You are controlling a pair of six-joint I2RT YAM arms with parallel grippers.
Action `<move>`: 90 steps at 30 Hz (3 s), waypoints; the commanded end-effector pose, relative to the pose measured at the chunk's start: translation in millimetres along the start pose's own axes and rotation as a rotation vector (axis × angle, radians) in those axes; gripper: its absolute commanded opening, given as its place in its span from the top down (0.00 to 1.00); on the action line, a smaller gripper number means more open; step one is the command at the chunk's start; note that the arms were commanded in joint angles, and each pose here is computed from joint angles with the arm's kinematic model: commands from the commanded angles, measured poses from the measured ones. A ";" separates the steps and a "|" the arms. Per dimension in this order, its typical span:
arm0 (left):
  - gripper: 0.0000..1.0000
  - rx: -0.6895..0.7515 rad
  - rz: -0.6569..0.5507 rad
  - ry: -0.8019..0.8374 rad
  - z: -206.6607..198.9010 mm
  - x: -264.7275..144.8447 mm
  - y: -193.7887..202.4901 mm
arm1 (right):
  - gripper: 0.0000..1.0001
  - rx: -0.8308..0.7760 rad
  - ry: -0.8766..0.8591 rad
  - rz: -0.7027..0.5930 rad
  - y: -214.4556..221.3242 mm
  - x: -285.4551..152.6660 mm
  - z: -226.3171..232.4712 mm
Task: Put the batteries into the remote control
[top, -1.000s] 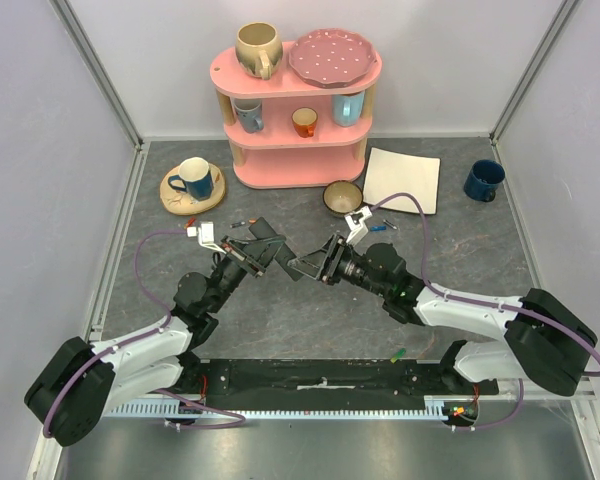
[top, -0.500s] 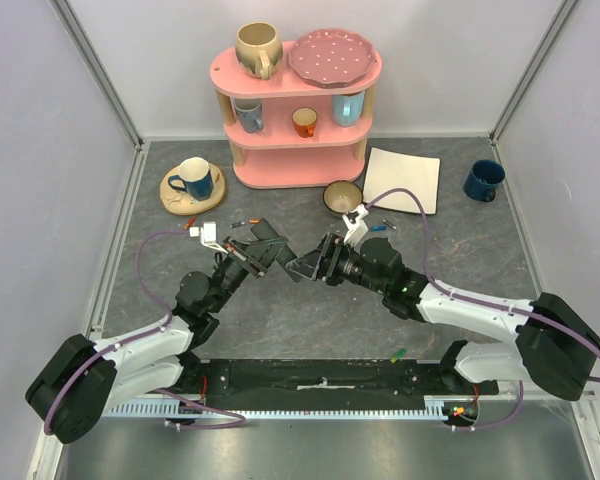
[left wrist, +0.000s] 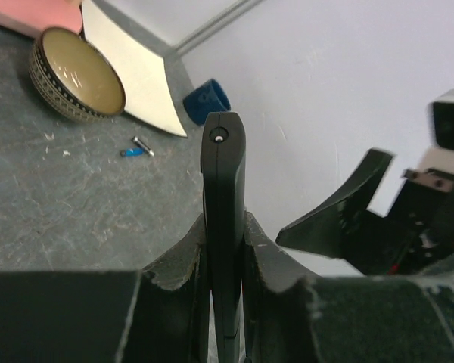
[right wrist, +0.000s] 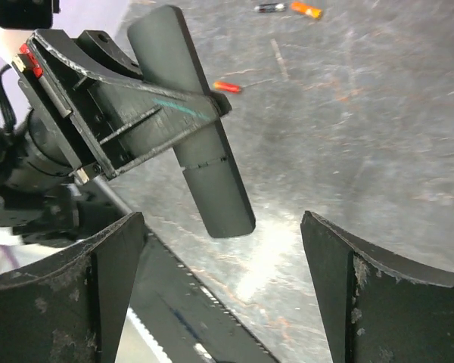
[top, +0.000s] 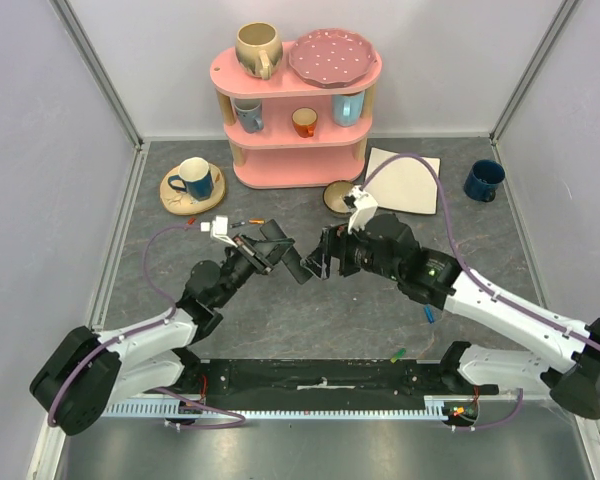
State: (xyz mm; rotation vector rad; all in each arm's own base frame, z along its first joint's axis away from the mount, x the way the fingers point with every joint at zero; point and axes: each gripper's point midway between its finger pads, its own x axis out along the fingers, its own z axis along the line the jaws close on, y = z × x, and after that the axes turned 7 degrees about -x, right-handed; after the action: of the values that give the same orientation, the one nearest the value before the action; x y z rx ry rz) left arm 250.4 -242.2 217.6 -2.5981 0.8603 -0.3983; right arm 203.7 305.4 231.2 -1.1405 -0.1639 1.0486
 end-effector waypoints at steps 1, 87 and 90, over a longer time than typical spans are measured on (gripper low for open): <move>0.98 -0.079 0.102 -0.027 -6.3 16.0 13.8 | 0.08 -0.294 0.250 0.157 6.5 -15.5 -34.5; 0.98 -0.083 0.091 -0.051 -1.5 26.5 12.3 | 0.54 -0.431 0.209 0.263 54.1 15.2 -15.6; 0.98 -0.078 0.088 -0.052 -1.0 26.3 11.8 | 0.53 -0.428 0.209 0.254 52.0 13.0 -15.1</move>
State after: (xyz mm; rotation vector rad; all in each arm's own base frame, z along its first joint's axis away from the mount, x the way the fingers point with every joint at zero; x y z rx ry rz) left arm 255.6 -269.4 192.1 -2.6237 1.0575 -0.1605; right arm 191.6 312.5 169.4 -1.6882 -0.0577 1.1496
